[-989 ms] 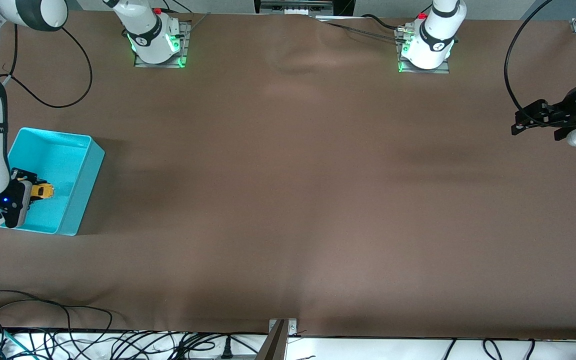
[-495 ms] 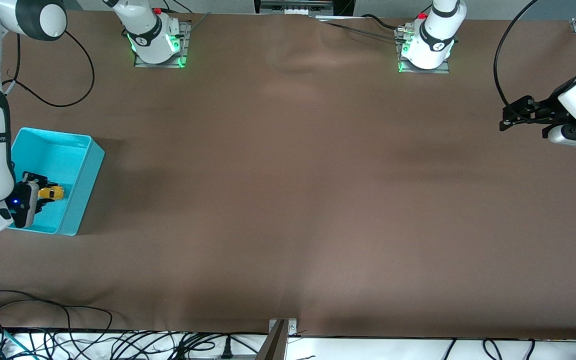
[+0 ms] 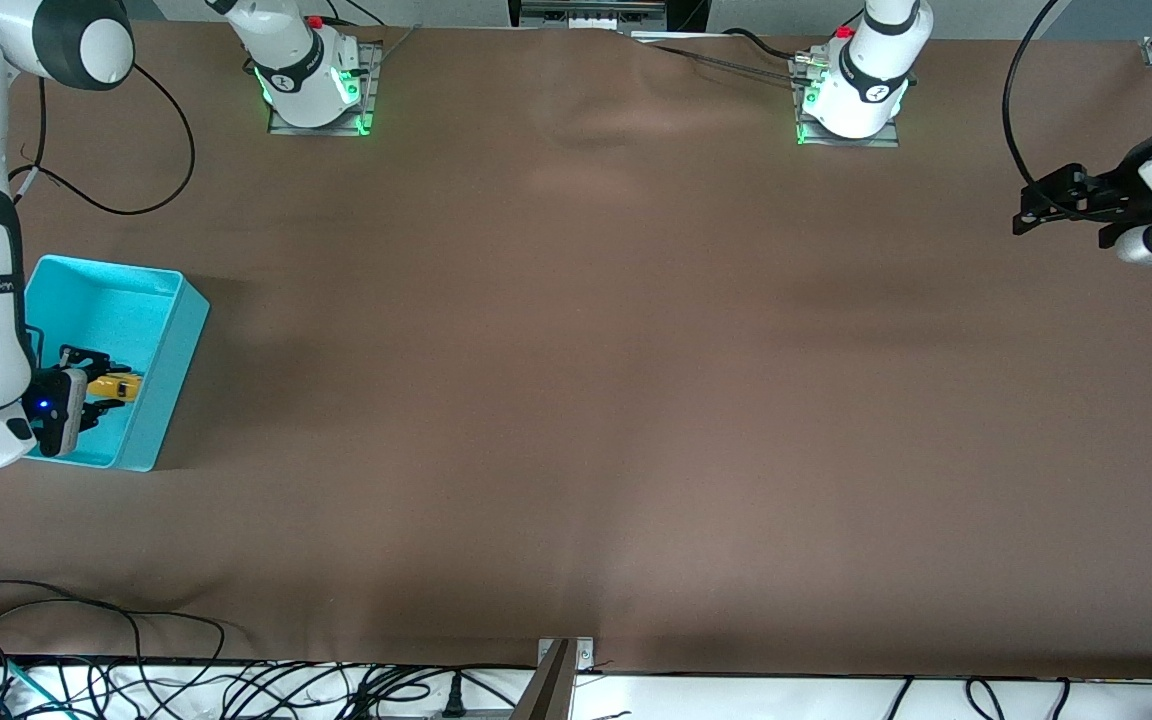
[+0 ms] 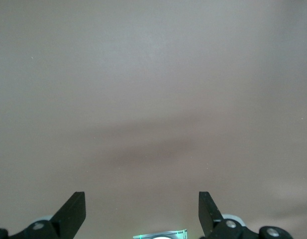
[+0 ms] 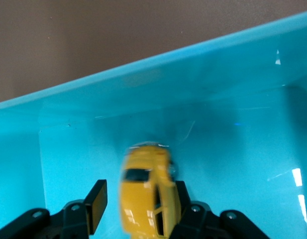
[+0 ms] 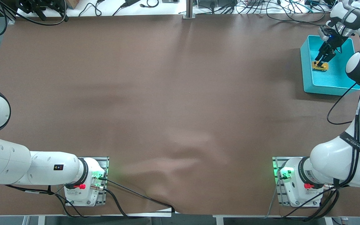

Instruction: Wind up and store yellow beetle car

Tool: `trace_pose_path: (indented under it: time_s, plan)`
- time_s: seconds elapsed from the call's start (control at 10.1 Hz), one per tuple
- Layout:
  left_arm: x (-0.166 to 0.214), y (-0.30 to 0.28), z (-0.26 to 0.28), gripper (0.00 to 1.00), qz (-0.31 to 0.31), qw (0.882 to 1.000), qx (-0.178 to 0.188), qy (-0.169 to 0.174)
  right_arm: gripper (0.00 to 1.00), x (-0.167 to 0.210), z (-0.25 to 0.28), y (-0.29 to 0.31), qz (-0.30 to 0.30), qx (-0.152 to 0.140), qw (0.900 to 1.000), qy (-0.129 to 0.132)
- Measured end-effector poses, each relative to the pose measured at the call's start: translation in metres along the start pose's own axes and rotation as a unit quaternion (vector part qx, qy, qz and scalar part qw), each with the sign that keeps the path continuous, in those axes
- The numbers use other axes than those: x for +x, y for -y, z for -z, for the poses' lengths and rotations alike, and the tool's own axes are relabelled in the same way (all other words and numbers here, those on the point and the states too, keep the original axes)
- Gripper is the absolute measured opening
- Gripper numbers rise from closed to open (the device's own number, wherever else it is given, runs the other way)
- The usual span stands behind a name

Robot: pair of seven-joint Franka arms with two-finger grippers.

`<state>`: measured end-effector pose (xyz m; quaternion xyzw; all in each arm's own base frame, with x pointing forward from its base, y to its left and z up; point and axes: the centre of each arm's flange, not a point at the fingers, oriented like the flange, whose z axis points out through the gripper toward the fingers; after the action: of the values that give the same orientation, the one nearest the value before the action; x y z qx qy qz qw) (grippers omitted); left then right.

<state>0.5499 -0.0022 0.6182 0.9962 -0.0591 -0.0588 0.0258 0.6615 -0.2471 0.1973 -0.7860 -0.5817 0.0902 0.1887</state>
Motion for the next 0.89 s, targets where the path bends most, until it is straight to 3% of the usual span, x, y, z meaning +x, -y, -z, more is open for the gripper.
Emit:
trace_pose_path:
  time_s: [0.2, 0.59, 0.89]
  plan:
    - [0.0, -0.002, 0.003, 1.0, -0.002, 1.0, 0.0, -0.003, 0.84, -0.001, 0.0, 0.0, -0.001, -0.001, 1.0, -0.004]
    - [0.004, -0.002, -0.003, 1.0, -0.004, 1.0, -0.002, 0.003, 0.89, 0.012, 0.045, 0.012, -0.005, -0.022, 1.0, -0.008]
    - [0.002, 0.011, -0.006, 1.0, -0.005, 1.0, -0.008, 0.013, 0.89, 0.029, 0.106, 0.038, -0.047, -0.048, 0.998, -0.011]
